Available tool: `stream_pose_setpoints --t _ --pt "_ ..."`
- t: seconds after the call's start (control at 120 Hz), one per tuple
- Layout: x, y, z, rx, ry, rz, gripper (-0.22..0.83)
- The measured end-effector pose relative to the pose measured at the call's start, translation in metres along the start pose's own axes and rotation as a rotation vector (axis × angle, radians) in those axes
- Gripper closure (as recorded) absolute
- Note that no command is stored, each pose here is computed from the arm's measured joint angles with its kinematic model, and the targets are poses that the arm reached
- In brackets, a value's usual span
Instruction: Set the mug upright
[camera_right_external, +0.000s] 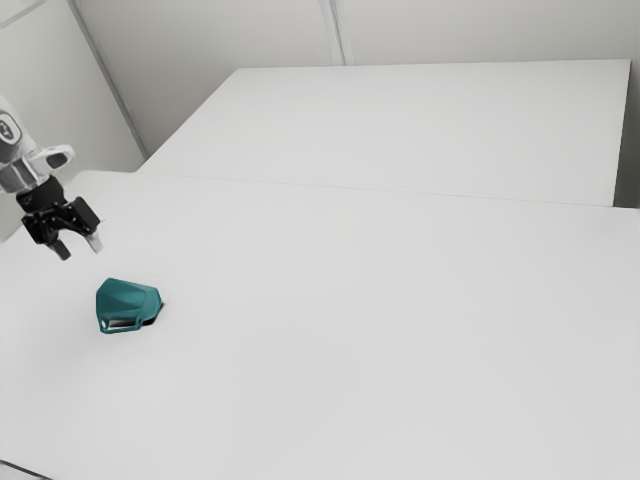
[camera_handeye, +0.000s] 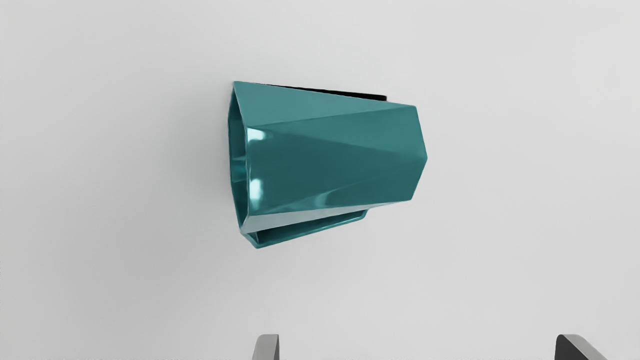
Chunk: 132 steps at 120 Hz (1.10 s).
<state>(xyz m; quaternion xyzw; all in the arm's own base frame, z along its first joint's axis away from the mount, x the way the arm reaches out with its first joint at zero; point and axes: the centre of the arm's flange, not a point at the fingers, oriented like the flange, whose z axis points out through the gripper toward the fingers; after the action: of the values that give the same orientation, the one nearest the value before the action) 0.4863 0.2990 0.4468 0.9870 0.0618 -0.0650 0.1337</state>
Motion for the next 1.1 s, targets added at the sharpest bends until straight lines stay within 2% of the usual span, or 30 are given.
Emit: stream_pose_setpoints --t 0.267,0.367,0.658,1.008,1.1 --pt "0.02 -0.058 0.041 -0.104 -0.079 -0.011 0.0" --pt "0.02 -0.078 0.056 -0.169 -0.095 -0.005 0.0" --pt "0.041 -0.108 0.102 -0.37 -0.088 0.06 0.0" --pt "0.051 -0.109 0.121 -0.503 -0.04 0.147 0.0" --pt "0.05 -0.11 0.123 -0.523 -0.031 0.159 0.04"
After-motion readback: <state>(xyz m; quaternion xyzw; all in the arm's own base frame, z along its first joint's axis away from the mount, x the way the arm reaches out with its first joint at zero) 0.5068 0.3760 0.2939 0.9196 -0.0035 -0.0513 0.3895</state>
